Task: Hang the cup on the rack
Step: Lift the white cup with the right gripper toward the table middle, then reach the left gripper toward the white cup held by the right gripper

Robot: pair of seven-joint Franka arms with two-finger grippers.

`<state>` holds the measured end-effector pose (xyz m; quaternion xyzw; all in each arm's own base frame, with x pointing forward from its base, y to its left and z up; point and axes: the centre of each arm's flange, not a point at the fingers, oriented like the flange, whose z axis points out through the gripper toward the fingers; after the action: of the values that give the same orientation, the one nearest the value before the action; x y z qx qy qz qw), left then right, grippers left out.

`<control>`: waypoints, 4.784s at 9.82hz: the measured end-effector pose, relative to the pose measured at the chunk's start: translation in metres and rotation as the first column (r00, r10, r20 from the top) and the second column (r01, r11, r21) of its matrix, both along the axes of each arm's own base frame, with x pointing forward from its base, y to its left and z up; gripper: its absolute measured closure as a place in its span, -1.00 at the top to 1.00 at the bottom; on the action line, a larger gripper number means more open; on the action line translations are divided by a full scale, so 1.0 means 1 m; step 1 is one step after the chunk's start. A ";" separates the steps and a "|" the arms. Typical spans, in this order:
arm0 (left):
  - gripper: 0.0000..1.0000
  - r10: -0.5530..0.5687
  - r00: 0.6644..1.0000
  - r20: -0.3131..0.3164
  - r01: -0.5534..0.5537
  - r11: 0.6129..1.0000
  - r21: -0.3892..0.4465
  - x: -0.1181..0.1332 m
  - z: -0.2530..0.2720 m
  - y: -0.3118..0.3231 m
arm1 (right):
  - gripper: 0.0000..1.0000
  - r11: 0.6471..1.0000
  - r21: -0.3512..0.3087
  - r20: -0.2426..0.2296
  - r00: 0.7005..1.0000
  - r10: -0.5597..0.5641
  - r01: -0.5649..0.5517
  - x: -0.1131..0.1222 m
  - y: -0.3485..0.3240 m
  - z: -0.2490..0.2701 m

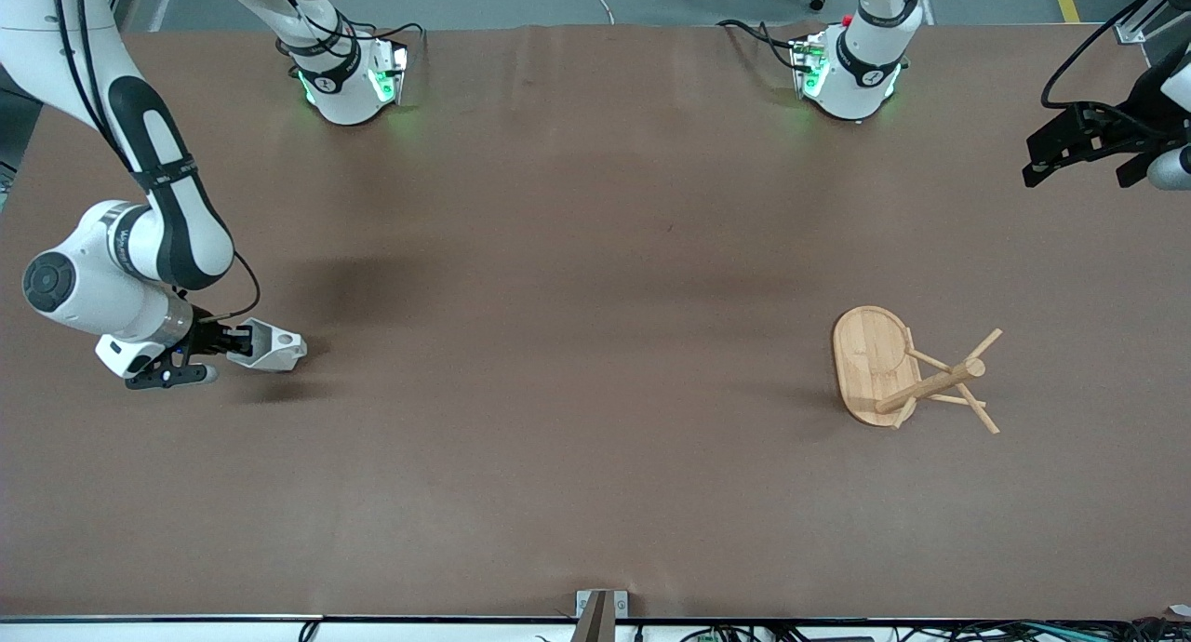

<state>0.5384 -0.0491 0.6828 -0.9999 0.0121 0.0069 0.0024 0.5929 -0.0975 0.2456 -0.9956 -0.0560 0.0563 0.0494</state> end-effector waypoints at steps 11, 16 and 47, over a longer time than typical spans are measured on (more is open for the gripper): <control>1.00 -0.311 0.950 0.000 0.310 0.949 -0.049 -0.001 -0.002 -0.011 | -0.91 0.682 0.715 -0.238 0.971 0.033 0.152 -0.017 0.393 0.131; 1.00 -0.675 0.738 -0.030 0.654 0.724 -0.219 -0.018 -0.026 -0.067 | -0.91 0.659 0.714 -0.283 0.958 -0.038 0.237 -0.063 0.492 0.159; 1.00 -0.794 0.553 0.253 0.781 0.388 -0.490 -0.058 -0.190 -0.294 | -0.91 0.585 0.712 -0.469 0.883 -0.015 0.389 -0.095 0.529 0.165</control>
<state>0.4804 -0.3431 0.4923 -0.8279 0.4844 0.0123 -0.2823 0.4983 0.4311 0.4101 -0.8336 0.0536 0.2292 0.4997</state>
